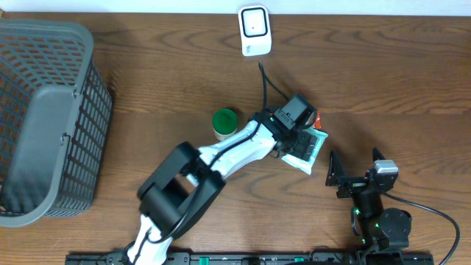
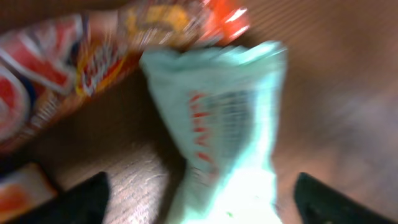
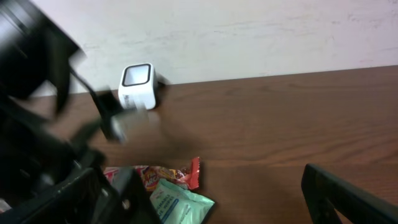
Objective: Scan the item barcode
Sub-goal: 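Open the left gripper to drop the wipes right of the TOP bar, then retract the left arm to the basket and reach the right gripper to the wipes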
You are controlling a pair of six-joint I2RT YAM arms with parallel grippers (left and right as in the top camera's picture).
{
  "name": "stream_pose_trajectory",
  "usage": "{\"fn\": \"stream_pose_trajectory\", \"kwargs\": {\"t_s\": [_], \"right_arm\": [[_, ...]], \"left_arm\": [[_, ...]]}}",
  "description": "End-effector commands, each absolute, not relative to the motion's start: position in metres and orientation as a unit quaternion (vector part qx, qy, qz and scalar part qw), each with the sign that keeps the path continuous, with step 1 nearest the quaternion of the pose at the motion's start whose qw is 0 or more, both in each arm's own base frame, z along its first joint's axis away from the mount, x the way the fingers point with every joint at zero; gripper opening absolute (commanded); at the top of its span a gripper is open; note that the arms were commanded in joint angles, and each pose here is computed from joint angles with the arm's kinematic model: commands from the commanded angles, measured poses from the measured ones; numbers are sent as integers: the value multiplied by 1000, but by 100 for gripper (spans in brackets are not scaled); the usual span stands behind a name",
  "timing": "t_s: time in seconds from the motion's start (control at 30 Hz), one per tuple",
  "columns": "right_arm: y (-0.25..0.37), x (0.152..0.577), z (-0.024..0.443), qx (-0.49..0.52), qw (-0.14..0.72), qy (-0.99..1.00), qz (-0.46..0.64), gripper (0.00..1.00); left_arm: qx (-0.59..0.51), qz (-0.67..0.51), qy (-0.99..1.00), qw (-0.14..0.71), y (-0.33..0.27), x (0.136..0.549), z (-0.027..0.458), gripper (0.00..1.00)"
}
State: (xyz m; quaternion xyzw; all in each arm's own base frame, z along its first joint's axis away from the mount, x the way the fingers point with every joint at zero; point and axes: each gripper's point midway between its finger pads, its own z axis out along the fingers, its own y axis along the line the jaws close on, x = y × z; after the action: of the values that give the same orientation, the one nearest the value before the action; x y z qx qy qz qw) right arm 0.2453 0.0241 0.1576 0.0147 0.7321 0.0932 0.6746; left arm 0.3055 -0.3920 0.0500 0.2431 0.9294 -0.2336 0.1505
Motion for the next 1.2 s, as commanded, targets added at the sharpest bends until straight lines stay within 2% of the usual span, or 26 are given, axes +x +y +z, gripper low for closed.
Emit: {"fn": "stream_pose_trajectory", "kwargs": {"t_s": [0.0, 0.13, 0.23, 0.47, 0.63, 0.93, 1.17], "right_arm": [[26, 245, 156, 15, 672, 733, 101, 99], [26, 245, 156, 15, 672, 733, 101, 99], [26, 245, 156, 15, 672, 733, 101, 99], [26, 245, 156, 15, 672, 733, 101, 99], [26, 245, 158, 15, 674, 731, 101, 99], [32, 244, 157, 8, 671, 733, 116, 99], [34, 245, 154, 36, 658, 737, 149, 99]], "left_arm": [[272, -273, 892, 235, -398, 312, 138, 98], [288, -291, 866, 286, -390, 306, 197, 98], [271, -254, 856, 360, -365, 317, 242, 98], [174, -200, 792, 550, -282, 344, 371, 98], [109, -196, 715, 662, -207, 335, 467, 98], [94, -30, 648, 755, -102, 303, 532, 98], [43, 164, 669, 724, -42, 304, 523, 98]]}}
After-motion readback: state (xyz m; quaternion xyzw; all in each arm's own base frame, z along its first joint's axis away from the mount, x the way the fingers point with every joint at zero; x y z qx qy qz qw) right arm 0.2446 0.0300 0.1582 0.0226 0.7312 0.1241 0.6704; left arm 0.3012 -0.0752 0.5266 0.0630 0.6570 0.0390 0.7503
